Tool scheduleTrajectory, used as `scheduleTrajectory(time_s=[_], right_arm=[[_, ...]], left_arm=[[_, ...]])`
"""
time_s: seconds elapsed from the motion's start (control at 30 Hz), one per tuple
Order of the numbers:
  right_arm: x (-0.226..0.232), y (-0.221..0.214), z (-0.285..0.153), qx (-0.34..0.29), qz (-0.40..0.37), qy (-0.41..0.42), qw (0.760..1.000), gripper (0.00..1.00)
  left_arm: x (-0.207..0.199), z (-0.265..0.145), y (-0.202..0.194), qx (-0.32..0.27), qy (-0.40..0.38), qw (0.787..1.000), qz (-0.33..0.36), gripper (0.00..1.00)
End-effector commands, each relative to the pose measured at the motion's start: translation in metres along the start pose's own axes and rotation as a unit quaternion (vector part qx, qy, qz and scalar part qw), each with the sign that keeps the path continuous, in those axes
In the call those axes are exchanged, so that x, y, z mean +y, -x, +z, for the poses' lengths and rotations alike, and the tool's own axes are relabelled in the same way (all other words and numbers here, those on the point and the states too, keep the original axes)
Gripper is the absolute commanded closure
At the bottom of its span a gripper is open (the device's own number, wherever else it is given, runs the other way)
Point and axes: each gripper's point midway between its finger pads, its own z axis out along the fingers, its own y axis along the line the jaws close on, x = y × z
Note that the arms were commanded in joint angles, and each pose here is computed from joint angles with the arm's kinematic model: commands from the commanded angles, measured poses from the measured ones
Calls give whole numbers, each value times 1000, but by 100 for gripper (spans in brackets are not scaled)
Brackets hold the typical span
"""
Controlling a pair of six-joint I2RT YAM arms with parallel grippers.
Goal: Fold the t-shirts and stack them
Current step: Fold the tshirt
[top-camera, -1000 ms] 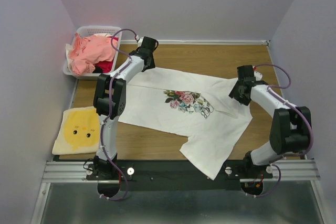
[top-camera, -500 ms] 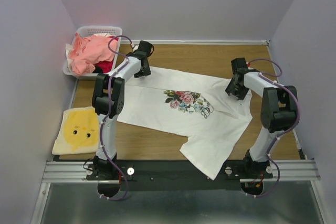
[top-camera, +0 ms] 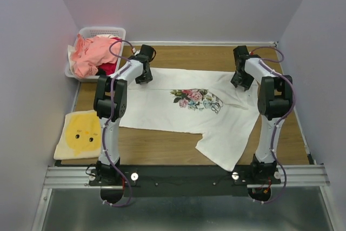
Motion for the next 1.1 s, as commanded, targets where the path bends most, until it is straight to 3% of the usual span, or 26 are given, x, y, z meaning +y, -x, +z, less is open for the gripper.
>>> scheduleTrajectory(time_s=[0.0,0.37,0.5,0.73,1.07], right_arm=[[-8,-2,37,17,-41,-69,997,39],[27,60,57,-29,-57,-59,996,39],[26,79,32,-56,-41,-50,996,39],[18,111,-35,-129,-13,1,992,39],[14,59,-70,-89,-12,83,992,39]], left_arm=[[-6,-3,2,6,-14,1000,8,52],[-5,9,30,-6,-4,1000,7,53],[-5,1,55,-31,-6,999,10,54],[-29,-48,108,-119,-79,990,11,55],[-91,-68,76,-106,-163,979,57,56]])
